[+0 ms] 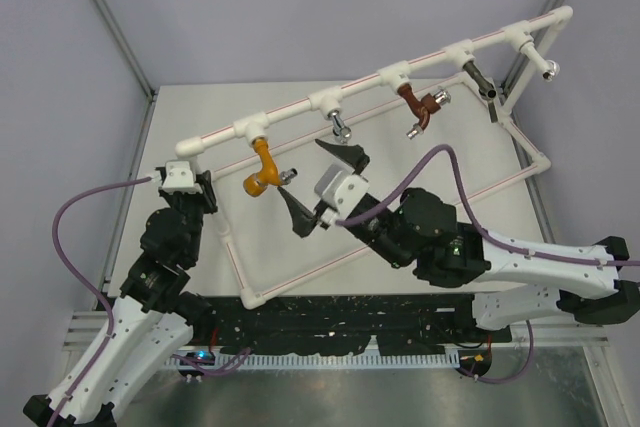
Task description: Install the water faucets
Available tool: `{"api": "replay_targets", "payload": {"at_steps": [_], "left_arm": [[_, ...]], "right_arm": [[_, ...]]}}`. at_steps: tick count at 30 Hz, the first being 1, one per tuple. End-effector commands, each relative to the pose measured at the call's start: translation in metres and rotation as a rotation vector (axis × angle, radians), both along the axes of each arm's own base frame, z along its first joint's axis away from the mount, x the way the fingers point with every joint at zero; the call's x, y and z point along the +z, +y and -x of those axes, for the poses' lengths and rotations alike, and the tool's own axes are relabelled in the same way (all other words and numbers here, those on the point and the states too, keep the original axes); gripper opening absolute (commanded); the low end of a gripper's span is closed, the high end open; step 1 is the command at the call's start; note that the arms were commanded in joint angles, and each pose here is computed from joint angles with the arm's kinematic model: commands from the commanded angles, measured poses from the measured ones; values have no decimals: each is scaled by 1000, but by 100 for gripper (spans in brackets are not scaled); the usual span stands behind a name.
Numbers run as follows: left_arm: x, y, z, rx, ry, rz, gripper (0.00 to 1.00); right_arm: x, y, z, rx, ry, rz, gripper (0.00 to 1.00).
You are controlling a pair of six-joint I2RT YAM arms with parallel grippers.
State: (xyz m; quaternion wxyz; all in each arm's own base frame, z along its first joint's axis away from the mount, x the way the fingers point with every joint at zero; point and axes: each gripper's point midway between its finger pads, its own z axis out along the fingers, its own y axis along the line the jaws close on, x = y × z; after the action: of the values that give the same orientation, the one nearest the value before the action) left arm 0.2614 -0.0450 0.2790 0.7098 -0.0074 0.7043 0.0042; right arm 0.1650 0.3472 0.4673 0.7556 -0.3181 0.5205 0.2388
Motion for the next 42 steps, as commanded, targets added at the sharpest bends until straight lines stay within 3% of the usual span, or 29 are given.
{"api": "replay_targets", "payload": {"at_steps": [1, 6, 9, 21, 26, 32, 33, 36, 38, 42], "left_arm": [[14, -40, -1, -194, -35, 47, 0], [13, -37, -1, -179, -33, 36, 0], [14, -40, 0, -195, -35, 43, 0], [19, -36, 2, -186, -48, 39, 0], [20, -35, 3, -179, -54, 36, 0], [23, -34, 4, -181, -63, 39, 0], [22, -34, 4, -182, -61, 38, 0], [23, -34, 4, -182, -64, 38, 0], [23, -33, 4, -179, -66, 37, 0], [23, -33, 4, -176, -66, 34, 0]], "right_arm": [[-28, -1, 8, -66, -494, 664, 95], [-48, 15, 13, -70, -657, 898, 96], [-45, 20, 6, -175, -761, 983, 95], [-48, 57, -26, -392, -968, 1224, 100], [-52, 66, -48, -451, -975, 1254, 93], [-50, 69, -60, -538, -976, 1219, 70], [-50, 70, -61, -549, -974, 1215, 60], [-38, 71, -61, -588, -939, 1097, 47], [-30, 74, -63, -593, -876, 1026, 36], [-20, 75, -69, -603, -711, 869, 26]]}}
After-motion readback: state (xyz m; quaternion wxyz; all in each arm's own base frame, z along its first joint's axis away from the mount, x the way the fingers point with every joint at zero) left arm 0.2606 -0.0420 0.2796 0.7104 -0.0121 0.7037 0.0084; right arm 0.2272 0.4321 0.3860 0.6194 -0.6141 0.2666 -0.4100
